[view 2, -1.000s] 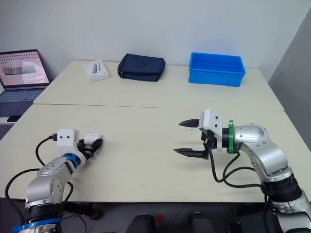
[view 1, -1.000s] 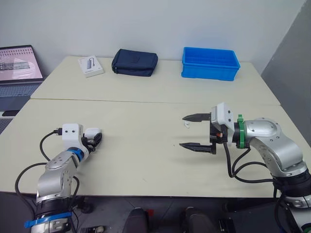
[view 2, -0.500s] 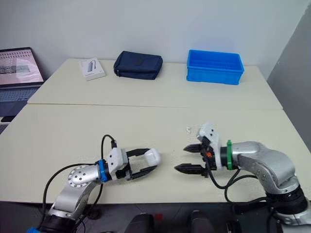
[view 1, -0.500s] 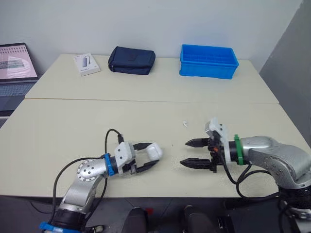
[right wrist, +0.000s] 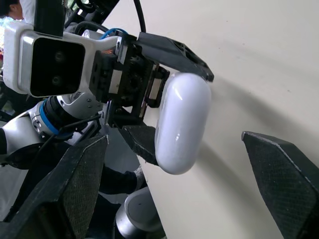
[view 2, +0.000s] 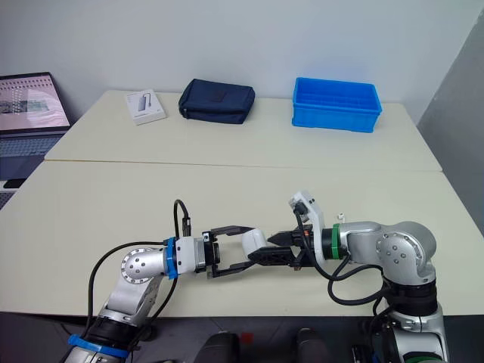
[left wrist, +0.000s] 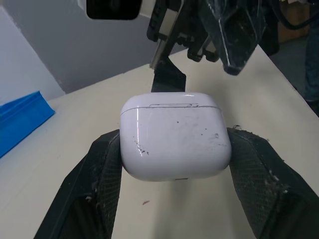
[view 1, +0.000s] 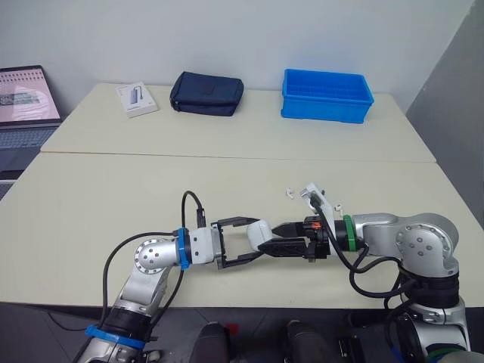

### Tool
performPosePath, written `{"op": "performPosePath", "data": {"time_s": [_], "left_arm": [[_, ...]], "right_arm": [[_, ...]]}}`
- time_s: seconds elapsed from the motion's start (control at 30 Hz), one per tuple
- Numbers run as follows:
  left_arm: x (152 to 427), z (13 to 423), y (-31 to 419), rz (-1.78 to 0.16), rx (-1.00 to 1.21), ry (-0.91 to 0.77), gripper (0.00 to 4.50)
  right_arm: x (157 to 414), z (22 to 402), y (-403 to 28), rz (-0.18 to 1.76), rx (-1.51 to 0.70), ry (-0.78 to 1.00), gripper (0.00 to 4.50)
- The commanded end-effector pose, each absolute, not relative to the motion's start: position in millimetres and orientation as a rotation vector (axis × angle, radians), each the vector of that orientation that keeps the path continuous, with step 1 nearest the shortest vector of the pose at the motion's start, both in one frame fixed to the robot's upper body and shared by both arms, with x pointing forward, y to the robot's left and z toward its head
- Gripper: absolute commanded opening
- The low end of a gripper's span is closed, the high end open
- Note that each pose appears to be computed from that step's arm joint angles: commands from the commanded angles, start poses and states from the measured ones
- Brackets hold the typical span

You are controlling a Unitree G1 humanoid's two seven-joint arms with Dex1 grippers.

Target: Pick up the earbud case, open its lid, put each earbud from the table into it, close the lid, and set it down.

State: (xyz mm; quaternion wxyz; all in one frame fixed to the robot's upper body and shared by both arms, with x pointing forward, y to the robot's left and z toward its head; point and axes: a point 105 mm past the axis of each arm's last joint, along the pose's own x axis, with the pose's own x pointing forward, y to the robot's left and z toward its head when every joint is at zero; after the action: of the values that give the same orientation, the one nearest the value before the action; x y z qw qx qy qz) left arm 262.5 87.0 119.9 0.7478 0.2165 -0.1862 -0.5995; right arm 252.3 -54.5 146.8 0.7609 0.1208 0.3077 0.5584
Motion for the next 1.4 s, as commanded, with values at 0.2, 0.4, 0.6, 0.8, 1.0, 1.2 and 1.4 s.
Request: {"op": "performPosePath", "data": {"time_s": [0.2,0.4,0.6,0.8,1.0,1.2,1.4], "left_arm": [[261,131,84,-1.311,0.461,-0.47,2.77],[261,131,82,-1.309,0.455,-0.475,2.77],[262,133,79,-1.303,0.446,-0.482,2.77],[262,132,77,-1.3,0.451,-0.479,2.77],[278,126,81,-1.252,0.385,-0.328,3.77],[283,106,91,-1.31,0.272,0.047,4.5],[277,121,93,-1.363,0.204,0.248,4.5]], "right_arm": [[254,149,-53,1.21,0.316,0.67,4.5],[255,147,-52,1.211,0.327,0.68,3.19],[255,146,-51,1.221,0.333,0.687,1.02],[256,147,-50,1.225,0.348,0.684,0.76],[260,144,-55,1.194,0.271,0.692,0.76],[268,144,-65,1.174,0.058,0.661,0.76],[270,153,-73,1.233,-0.365,0.541,0.76]]}}
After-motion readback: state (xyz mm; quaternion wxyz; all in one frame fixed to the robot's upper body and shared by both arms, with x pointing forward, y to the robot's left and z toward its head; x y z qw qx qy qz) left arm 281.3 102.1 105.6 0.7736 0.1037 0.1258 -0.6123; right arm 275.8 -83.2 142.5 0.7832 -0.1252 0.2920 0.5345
